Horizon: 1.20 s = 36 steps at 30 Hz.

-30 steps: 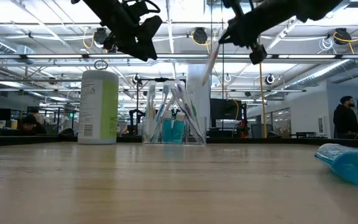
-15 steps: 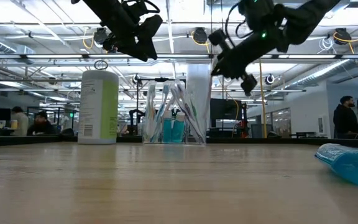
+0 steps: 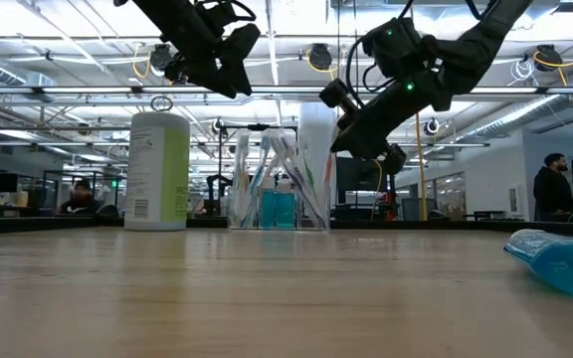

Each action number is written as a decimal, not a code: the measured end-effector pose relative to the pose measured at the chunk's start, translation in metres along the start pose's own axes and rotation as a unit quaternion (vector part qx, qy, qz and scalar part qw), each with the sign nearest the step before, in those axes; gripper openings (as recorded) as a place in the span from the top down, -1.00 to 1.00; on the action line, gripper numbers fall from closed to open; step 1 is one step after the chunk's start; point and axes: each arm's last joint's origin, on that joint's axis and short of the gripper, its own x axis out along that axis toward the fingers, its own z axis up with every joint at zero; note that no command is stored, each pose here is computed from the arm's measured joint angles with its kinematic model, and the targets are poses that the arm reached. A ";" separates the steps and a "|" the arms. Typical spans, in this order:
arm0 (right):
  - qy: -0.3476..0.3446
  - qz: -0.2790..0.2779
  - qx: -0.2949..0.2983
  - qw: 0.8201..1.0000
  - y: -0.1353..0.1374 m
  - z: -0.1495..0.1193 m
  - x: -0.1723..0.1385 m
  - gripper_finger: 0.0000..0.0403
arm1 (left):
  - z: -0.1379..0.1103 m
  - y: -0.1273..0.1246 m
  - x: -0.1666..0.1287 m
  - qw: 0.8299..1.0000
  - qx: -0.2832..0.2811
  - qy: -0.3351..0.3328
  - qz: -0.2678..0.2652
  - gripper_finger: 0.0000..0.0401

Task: Pick & Place toothbrushing station
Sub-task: Put the orange toothbrush into the transparent organizer, then adjust the toothbrushes

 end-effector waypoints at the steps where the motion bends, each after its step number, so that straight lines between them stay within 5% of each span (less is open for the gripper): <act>1: -0.001 0.001 0.000 1.000 0.000 0.000 0.000 1.00 | 0.000 0.000 0.000 1.000 0.000 0.000 0.000 0.11; 14: -0.047 -0.015 0.133 0.990 -0.002 0.006 -0.003 0.86 | 0.000 0.000 0.000 1.000 0.000 0.000 0.000 0.11; 25: -0.064 -0.095 0.312 0.943 -0.021 0.004 -0.009 0.68 | -0.001 0.000 0.000 1.000 0.003 0.004 0.001 0.11; 33: -0.079 -0.010 0.358 0.930 -0.006 0.012 -0.007 0.65 | -0.002 0.000 0.000 1.000 0.006 0.011 -0.007 0.10; 36: -0.079 -0.003 0.404 0.911 -0.005 0.012 -0.007 0.65 | -0.002 0.000 0.000 1.000 0.006 0.012 -0.009 0.10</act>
